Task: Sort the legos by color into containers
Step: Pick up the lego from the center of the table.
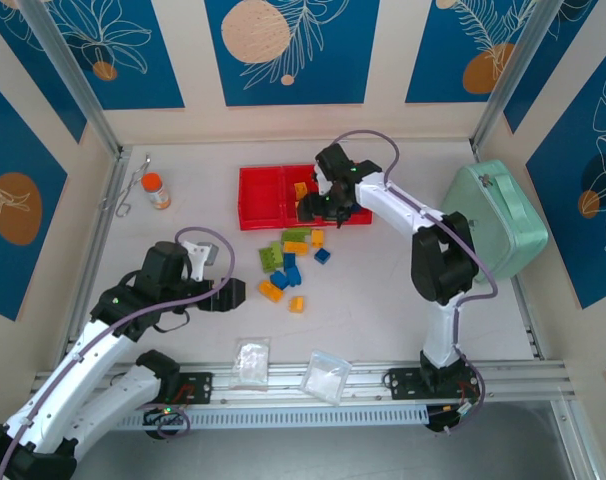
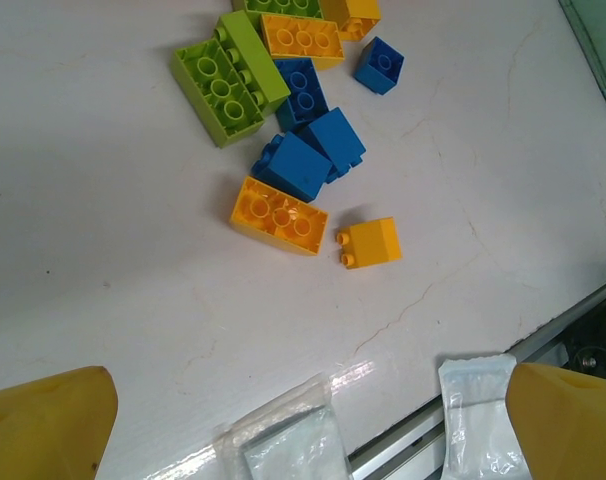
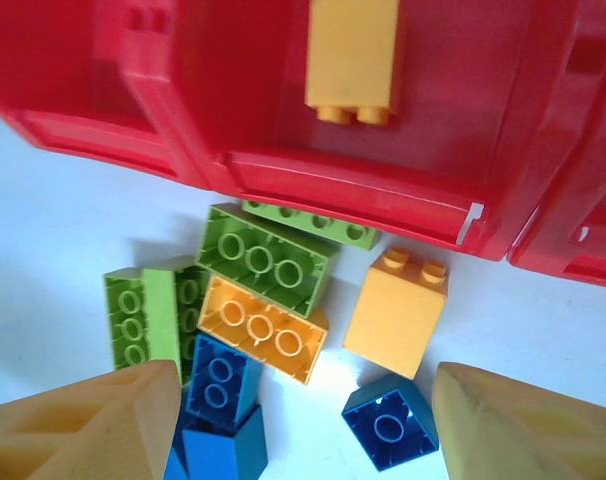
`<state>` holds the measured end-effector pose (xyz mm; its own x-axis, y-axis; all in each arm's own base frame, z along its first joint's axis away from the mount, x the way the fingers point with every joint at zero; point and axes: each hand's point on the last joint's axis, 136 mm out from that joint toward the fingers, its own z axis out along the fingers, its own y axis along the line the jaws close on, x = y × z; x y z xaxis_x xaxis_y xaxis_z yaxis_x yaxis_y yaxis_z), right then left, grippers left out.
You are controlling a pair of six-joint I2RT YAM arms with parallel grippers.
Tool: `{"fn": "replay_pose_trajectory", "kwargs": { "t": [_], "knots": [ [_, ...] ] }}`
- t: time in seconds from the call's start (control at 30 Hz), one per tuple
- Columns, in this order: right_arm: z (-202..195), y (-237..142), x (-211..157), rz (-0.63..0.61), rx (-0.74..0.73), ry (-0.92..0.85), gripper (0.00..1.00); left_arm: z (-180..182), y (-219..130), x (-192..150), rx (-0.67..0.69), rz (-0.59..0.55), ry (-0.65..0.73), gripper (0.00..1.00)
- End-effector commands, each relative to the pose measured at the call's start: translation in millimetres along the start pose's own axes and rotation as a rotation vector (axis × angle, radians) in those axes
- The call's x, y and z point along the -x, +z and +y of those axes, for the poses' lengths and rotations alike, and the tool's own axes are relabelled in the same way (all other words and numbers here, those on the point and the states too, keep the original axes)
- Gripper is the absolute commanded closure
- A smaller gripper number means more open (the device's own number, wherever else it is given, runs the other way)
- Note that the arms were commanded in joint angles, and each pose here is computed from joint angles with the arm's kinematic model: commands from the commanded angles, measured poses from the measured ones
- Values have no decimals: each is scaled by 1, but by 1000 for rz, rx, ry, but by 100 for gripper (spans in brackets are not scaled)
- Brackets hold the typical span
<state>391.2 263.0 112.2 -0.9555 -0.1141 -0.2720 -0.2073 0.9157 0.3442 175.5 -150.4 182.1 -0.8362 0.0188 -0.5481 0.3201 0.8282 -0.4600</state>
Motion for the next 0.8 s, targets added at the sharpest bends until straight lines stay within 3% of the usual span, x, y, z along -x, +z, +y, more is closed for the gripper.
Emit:
{"fn": "replay_pose_trajectory", "kwargs": {
  "t": [0.0,0.3,0.77],
  "knots": [
    [-11,28,-9,51,-32,44,36,1,-3,0,16,0,17,1],
    [-46,43,-13,56,-238,75,48,2,-5,0,28,-16,27,1],
    [-42,69,-25,77,-232,138,43,-10,-8,-2,-23,-36,67,1]
  ]
}}
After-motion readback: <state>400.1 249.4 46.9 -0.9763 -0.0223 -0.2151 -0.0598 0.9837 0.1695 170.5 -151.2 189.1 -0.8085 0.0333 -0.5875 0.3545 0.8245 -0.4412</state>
